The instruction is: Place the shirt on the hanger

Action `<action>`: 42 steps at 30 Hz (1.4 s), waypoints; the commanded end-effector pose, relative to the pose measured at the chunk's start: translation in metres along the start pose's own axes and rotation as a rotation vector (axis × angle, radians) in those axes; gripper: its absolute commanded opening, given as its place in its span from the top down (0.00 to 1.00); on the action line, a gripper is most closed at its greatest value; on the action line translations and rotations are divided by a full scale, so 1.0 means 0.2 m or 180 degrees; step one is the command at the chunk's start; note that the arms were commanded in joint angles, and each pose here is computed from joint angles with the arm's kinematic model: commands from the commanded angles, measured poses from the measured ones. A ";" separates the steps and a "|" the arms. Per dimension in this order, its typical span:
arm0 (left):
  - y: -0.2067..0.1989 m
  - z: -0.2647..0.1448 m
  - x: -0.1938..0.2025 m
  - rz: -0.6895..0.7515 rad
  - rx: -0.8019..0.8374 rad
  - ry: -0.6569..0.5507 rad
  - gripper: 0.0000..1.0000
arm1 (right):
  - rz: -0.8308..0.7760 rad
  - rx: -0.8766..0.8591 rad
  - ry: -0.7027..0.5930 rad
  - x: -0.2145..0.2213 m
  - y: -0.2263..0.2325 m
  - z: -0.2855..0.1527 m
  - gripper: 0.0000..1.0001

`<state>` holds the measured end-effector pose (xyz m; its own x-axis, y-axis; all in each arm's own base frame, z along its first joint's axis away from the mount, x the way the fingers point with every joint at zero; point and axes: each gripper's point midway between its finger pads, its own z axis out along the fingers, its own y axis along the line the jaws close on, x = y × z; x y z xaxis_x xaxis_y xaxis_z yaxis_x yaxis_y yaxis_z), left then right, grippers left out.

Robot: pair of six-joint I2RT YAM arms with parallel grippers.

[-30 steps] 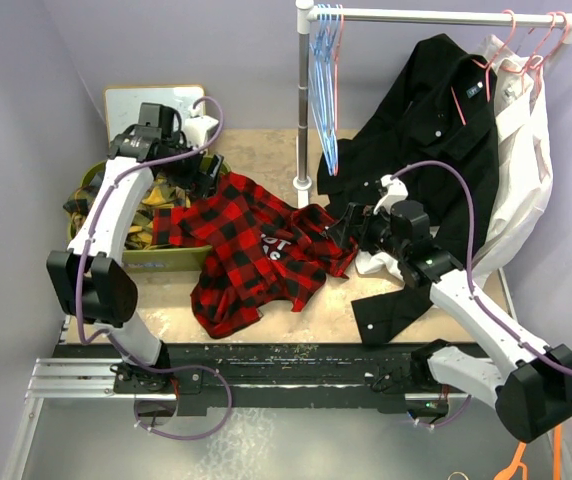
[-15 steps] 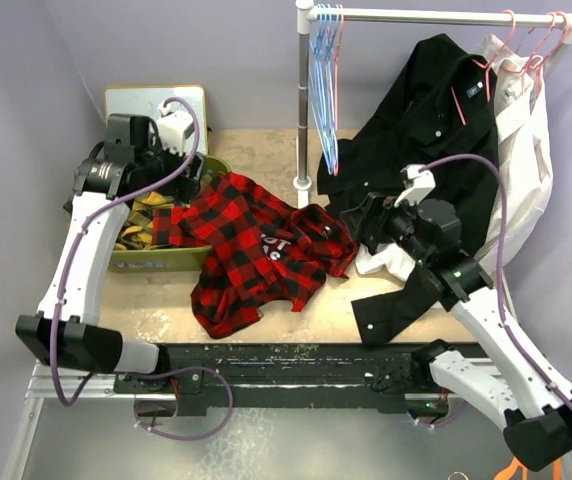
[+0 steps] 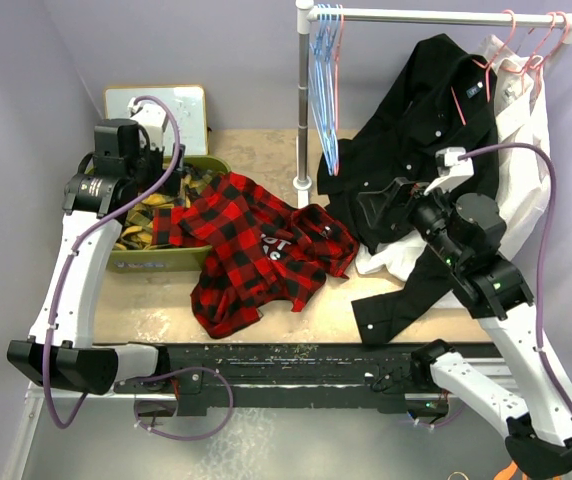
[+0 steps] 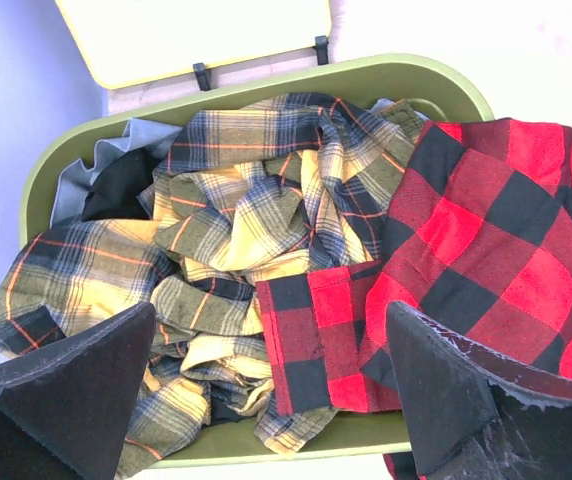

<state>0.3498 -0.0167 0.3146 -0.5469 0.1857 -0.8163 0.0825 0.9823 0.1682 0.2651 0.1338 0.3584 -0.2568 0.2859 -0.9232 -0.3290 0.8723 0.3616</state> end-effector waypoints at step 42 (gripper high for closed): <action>0.08 0.00 -0.02 -0.0021 -0.0257 -0.0156 0.01 | 0.0040 0.0314 -0.0742 -0.65 0.09 0.63 0.28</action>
<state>0.3518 -0.0060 0.3065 -0.5602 0.1837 -0.8077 0.0316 0.9791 0.2008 0.3996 0.1697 0.4149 -0.1992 0.3307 -0.9225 -0.2161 0.9033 0.3705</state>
